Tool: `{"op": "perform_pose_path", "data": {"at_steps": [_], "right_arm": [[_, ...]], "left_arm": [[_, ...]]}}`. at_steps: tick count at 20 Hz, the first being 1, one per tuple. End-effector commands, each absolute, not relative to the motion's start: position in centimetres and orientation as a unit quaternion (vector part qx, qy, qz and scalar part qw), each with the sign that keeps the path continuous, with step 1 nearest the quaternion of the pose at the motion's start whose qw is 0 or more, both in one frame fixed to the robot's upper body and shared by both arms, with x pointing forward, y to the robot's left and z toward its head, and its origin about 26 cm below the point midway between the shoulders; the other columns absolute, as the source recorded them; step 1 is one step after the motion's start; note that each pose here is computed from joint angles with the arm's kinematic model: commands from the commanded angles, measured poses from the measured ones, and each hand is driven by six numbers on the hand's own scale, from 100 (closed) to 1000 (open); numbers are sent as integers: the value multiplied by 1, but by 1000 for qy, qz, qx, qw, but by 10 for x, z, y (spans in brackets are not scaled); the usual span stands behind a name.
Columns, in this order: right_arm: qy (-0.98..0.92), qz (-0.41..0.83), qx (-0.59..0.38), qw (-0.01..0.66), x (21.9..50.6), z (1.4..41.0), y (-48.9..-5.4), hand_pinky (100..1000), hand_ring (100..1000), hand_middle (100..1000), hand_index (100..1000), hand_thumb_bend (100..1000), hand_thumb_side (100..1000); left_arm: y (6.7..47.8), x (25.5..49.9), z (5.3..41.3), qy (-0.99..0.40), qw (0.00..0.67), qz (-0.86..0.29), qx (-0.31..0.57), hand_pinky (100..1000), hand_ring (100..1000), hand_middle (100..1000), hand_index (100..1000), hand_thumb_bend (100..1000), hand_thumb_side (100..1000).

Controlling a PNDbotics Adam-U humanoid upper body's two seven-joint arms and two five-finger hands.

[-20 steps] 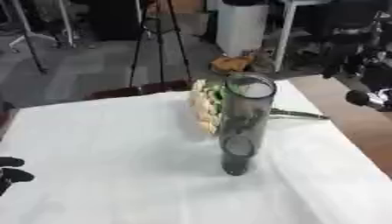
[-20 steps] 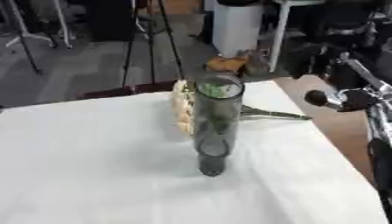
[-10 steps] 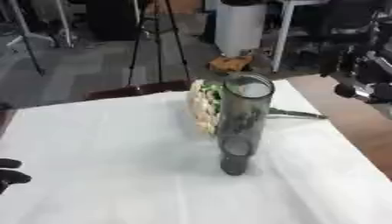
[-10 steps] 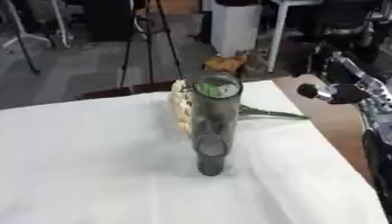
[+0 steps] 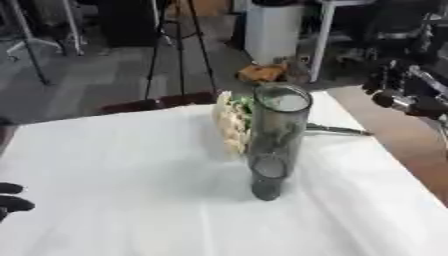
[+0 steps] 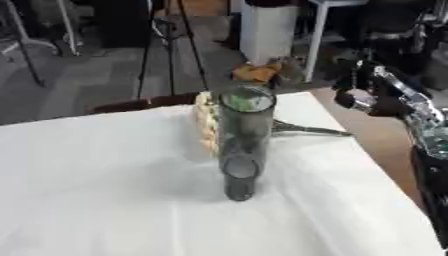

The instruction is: Arrange flowers into the vase.

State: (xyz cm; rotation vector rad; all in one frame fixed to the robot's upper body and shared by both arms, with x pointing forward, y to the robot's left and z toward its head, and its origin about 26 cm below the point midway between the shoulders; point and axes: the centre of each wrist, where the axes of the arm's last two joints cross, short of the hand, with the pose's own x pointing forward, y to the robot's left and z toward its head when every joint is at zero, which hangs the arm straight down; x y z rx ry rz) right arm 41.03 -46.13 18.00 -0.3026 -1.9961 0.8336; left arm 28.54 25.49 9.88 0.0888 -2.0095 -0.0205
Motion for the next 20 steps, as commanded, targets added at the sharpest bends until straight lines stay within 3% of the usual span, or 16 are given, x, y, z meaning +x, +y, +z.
{"op": "perform_pose_path", "data": {"at_steps": [1, 3, 10, 20], "right_arm": [[-778, 507, -131, 346, 407, 200, -475, 640, 657, 683, 843, 701, 498], [-775, 509, -131, 351, 408, 199, -476, 648, 673, 692, 845, 658, 515], [-742, 514, -119, 413, 424, 189, -477, 659, 684, 700, 841, 632, 525], [-702, 555, -132, 426, 432, 173, -482, 680, 702, 718, 841, 608, 529]], "left_arm": [[256, 286, 105, -850, 526, -14, 36, 563, 476, 531, 930, 706, 801], [256, 286, 105, -850, 526, -14, 35, 563, 477, 532, 929, 705, 801], [254, 286, 105, -849, 527, -15, 30, 562, 478, 532, 929, 706, 800], [253, 286, 105, -849, 528, -18, 28, 562, 479, 532, 928, 706, 799]]}}
